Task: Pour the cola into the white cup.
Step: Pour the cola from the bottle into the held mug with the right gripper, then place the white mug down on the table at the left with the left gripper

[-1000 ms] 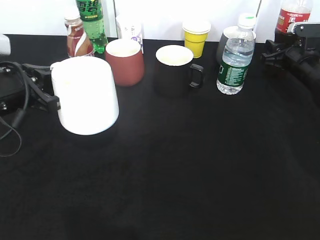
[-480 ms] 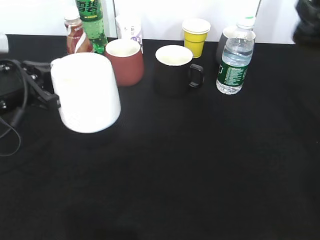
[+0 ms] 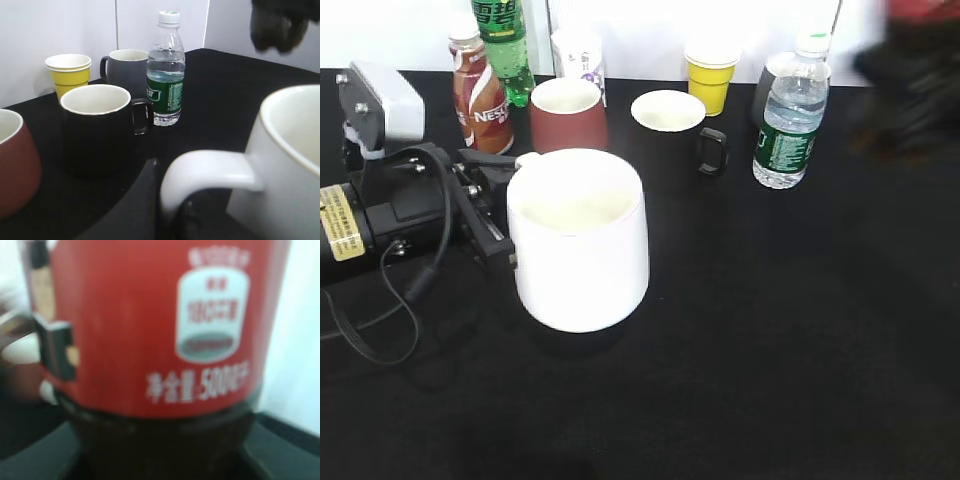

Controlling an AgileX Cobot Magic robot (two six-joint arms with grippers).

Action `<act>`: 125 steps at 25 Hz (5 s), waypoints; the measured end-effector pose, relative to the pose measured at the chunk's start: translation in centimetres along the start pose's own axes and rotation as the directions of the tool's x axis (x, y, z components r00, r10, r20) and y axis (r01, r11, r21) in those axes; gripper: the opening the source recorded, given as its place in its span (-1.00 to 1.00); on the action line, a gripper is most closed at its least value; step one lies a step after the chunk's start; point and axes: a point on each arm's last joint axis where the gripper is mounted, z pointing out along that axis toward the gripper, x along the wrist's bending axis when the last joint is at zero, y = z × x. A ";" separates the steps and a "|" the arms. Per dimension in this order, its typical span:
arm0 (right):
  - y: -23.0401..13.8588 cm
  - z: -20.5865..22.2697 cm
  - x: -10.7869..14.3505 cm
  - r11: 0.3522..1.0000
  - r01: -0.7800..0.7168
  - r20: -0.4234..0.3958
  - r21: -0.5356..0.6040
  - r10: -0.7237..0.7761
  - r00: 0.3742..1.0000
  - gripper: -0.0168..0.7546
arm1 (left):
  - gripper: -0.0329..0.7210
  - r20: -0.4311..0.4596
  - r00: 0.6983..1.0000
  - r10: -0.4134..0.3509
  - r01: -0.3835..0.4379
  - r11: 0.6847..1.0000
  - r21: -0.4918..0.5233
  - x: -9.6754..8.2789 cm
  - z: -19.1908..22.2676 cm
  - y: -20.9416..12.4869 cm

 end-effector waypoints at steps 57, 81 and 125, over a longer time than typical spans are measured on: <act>0.3 9.3 4.7 0.141 0.959 0.208 -0.247 -0.959 0.195 0.04 | -0.82 -0.054 0.997 0.061 -0.065 0.995 -0.076 1.5 -0.9 0.9; 0.3 9.3 4.7 0.120 0.963 0.217 -0.240 -0.961 0.174 0.04 | -0.82 -0.057 0.997 0.061 -0.065 0.996 -0.067 1.5 -0.9 0.9; -0.2 9.5 4.6 0.974 -0.150 -0.214 -0.167 0.113 0.970 0.04 | -0.82 -0.603 0.790 -0.108 0.082 0.994 -0.071 11.4 -8.0 -0.1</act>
